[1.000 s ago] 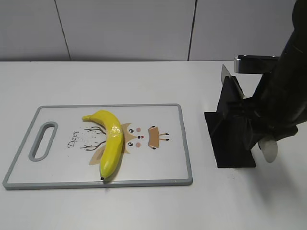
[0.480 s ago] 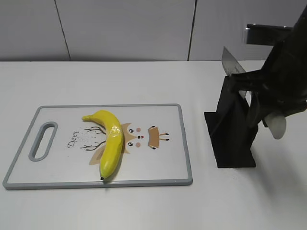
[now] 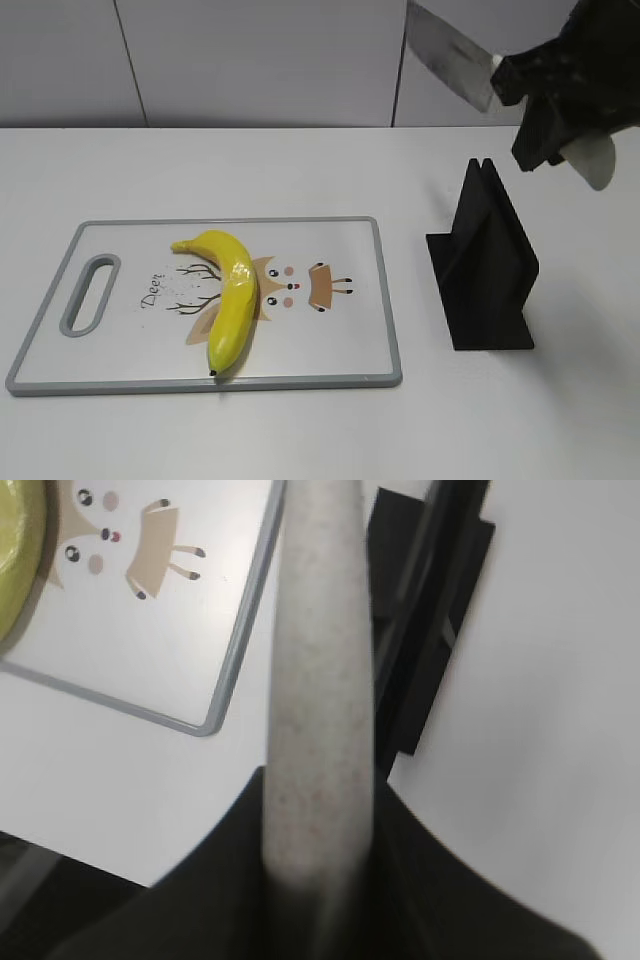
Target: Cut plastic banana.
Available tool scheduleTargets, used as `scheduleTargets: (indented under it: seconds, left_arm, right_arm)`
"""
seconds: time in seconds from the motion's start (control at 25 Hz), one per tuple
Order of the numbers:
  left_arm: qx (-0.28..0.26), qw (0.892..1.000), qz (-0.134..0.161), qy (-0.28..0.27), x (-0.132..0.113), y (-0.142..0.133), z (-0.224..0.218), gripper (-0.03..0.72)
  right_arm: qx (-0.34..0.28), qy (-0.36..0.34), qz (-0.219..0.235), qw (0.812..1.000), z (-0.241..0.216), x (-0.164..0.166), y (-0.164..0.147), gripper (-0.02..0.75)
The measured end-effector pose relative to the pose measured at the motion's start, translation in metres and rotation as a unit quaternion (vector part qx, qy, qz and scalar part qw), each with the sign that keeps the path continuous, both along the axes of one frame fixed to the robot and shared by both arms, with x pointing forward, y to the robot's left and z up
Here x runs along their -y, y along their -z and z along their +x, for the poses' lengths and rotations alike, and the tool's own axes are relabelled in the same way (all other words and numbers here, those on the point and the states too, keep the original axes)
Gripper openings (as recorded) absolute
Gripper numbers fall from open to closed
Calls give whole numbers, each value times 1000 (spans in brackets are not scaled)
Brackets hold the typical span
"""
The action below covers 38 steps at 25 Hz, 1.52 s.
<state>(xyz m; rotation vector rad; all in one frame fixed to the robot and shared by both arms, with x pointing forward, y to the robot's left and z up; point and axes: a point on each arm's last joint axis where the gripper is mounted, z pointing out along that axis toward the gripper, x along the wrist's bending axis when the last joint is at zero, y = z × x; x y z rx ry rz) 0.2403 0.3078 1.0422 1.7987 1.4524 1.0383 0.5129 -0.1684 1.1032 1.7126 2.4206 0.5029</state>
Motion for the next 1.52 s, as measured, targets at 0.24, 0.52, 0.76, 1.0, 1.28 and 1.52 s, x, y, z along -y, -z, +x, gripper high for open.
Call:
scheduleTargets:
  seconds: [0.24,0.52,0.76,1.0,1.28,1.52]
  left_arm:
    - [-1,999,12,46,8,-25,34,574]
    - [-15,992,48,114,19,-59,102,574]
    - [-39,980,81,179,29,-88,167,574]
    - [-70,946,137,284,52,-104,228,574]
    - [-140,849,228,456,109,-84,271,574]
    - [-191,800,250,511,140,-42,295,574]
  right_arm:
    - [36,-142,-20,989,19,-13,-7,163]
    - [35,-273,-32,961,49,-34,12,163]
    - [53,-376,-54,923,72,-46,25,163]
    - [58,-459,-67,884,87,-56,43,163]
    - [57,-535,-35,842,91,-72,68,162]
    - [71,-571,-4,818,89,-84,73,162]
